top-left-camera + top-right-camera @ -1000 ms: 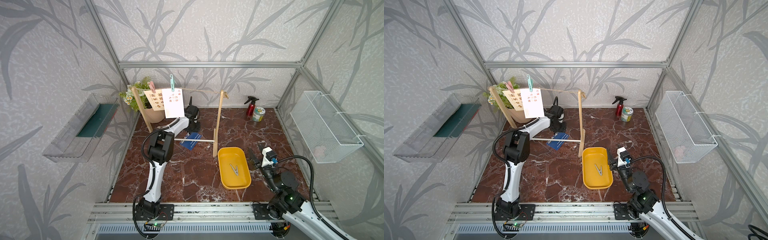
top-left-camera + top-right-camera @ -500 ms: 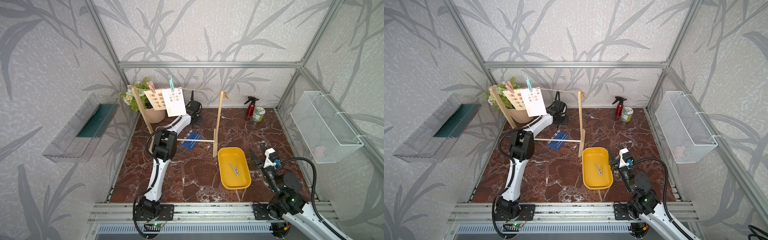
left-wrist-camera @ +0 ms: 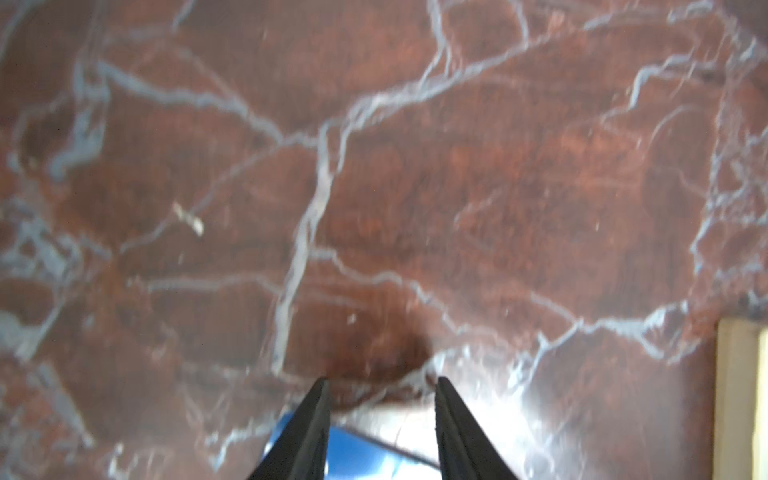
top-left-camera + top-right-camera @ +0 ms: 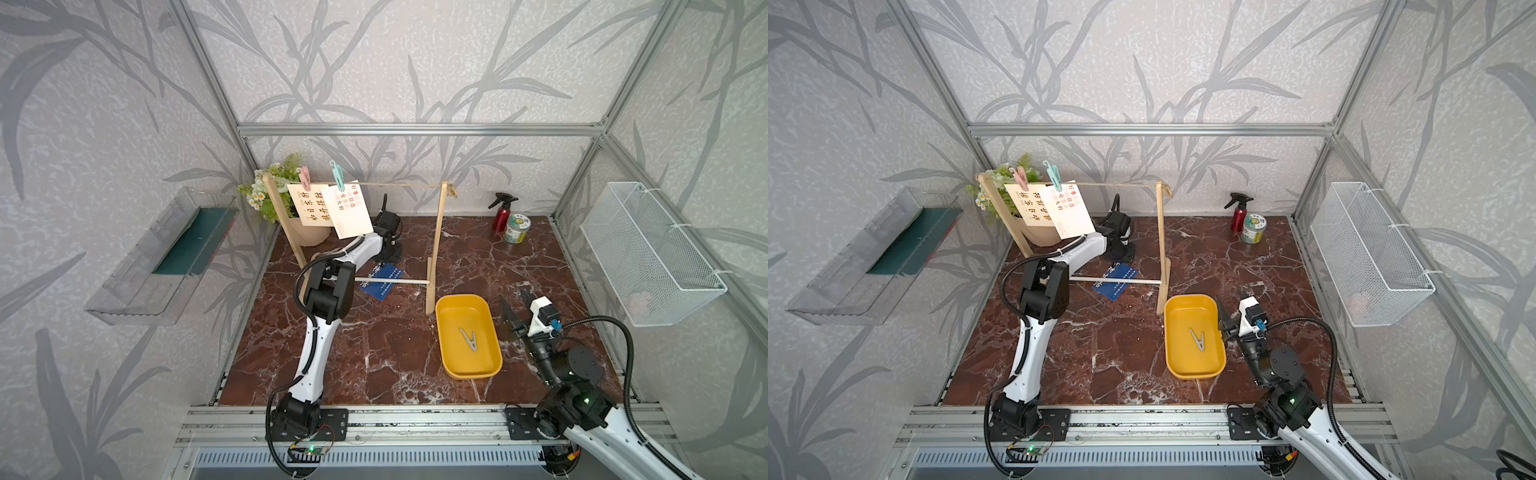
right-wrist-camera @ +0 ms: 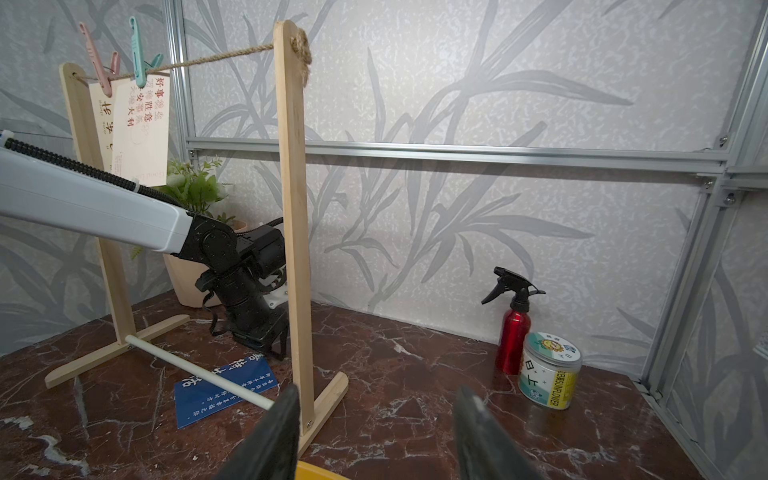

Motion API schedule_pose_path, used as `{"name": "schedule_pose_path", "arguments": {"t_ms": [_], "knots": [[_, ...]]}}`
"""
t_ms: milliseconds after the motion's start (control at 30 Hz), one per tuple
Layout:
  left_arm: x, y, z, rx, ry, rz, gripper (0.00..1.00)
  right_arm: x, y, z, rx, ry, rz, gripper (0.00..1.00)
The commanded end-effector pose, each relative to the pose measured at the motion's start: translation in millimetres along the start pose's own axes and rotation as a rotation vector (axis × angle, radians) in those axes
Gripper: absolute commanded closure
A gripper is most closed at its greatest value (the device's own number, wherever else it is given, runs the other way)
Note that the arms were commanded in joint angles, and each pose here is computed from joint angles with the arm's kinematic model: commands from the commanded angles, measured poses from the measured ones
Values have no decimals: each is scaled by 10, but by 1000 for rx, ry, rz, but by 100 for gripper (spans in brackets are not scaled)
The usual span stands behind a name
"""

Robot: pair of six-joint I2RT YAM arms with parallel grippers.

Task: Remove the postcards from the strings
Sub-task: Move the postcard to the center of the board.

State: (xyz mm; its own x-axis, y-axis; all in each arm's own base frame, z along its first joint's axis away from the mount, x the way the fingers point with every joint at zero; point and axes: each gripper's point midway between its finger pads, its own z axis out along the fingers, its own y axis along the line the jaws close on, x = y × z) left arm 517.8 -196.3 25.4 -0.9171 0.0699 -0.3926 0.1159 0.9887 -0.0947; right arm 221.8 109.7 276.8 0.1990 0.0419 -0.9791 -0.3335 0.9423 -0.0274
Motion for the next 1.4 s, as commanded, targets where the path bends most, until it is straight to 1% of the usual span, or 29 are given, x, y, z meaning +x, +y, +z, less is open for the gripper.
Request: {"name": "schedule_pose_path", "arguments": {"t_ms": [0, 233, 400, 500, 567, 700, 833, 1033, 1133, 1233, 1300, 1367], "knots": [[193, -1, -180, 2, 35, -25, 57, -38, -40, -9, 19, -17, 3, 42], [273, 46, -399, -5, 21, -31, 58, -49, -25, 19, 16, -19, 4, 42], [199, 51, -491, -10, -27, -35, 58, -41, -10, 44, 12, -15, 8, 42], [156, 39, -542, -12, -105, -27, 56, -34, -3, 49, 10, -13, 10, 42], [132, -19, -602, 11, -170, -20, 56, -18, -2, 50, 10, -10, 10, 42], [61, -171, -827, 50, -300, -1, 55, 20, -3, 49, 12, 0, 11, 42], [27, -278, -985, 54, -333, 18, 55, 26, -10, 42, 14, -2, 19, 42], [152, -439, -1054, 86, -345, 30, 55, 45, -19, 35, 20, 1, 18, 42], [209, -579, -1174, 108, -388, 55, 55, 56, -18, 38, 20, 3, 19, 42], [293, -655, -1275, 117, -408, 58, 55, 58, -17, 43, 21, 2, 17, 42], [395, -704, -1330, 134, -421, 56, 55, 60, -18, 48, 22, 3, 17, 42], [513, -693, -1373, 125, -432, 59, 54, 63, -21, 50, 24, 3, 16, 42]]}}
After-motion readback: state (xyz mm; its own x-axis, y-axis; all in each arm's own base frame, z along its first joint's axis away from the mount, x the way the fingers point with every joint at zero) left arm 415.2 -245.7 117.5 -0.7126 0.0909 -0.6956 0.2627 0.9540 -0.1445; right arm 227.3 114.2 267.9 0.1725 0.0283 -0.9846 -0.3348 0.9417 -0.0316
